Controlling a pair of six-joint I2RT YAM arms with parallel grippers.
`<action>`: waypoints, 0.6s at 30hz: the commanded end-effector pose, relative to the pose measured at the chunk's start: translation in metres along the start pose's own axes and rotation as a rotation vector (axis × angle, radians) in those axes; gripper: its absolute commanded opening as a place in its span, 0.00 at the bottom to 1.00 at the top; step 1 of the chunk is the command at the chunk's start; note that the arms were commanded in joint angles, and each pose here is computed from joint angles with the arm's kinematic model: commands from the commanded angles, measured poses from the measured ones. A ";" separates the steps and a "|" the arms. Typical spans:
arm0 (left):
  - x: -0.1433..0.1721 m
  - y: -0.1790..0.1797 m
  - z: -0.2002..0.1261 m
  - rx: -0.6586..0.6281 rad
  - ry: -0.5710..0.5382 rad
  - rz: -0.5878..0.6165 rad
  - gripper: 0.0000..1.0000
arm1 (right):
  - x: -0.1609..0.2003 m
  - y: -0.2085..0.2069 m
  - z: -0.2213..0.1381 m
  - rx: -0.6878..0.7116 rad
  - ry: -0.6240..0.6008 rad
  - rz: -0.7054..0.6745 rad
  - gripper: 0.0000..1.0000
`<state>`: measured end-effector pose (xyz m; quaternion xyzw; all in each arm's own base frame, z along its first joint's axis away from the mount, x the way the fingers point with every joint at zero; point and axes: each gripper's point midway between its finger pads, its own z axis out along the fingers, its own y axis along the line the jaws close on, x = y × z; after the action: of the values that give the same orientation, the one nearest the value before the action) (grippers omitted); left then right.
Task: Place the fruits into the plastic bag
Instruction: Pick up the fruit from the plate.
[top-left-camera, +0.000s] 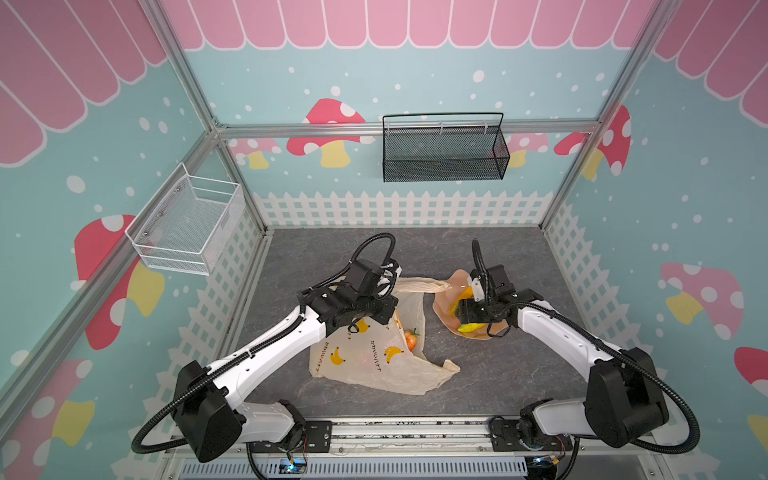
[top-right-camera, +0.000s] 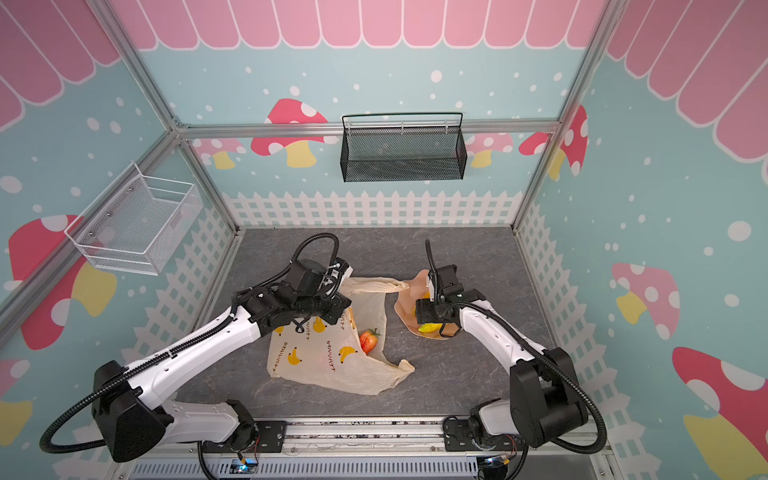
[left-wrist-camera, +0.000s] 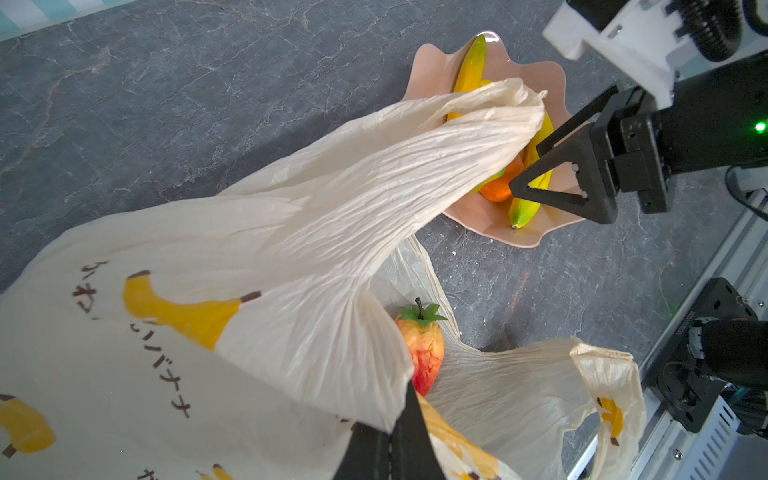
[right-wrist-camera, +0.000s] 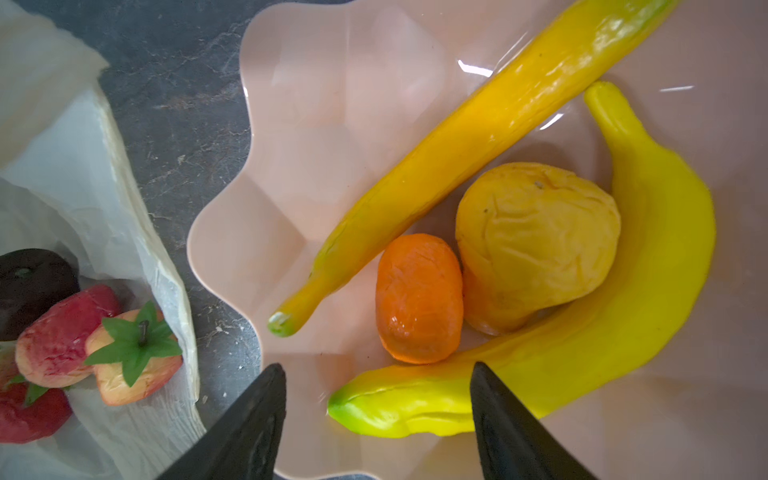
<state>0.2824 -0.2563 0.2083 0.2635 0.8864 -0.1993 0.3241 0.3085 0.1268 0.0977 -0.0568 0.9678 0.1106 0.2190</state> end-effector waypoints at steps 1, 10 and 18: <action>-0.005 0.000 -0.007 0.001 -0.027 -0.003 0.00 | -0.006 -0.008 0.002 0.045 0.002 -0.032 0.69; -0.004 0.000 -0.007 0.000 -0.028 -0.006 0.00 | -0.009 -0.015 0.017 0.077 0.019 -0.051 0.62; -0.004 -0.001 -0.008 0.001 -0.025 -0.002 0.00 | -0.012 -0.014 0.027 0.068 0.017 -0.047 0.59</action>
<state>0.2825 -0.2563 0.2083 0.2635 0.8865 -0.1992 0.3241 0.3216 0.1192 0.0721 -0.0702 0.9742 0.0729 0.2018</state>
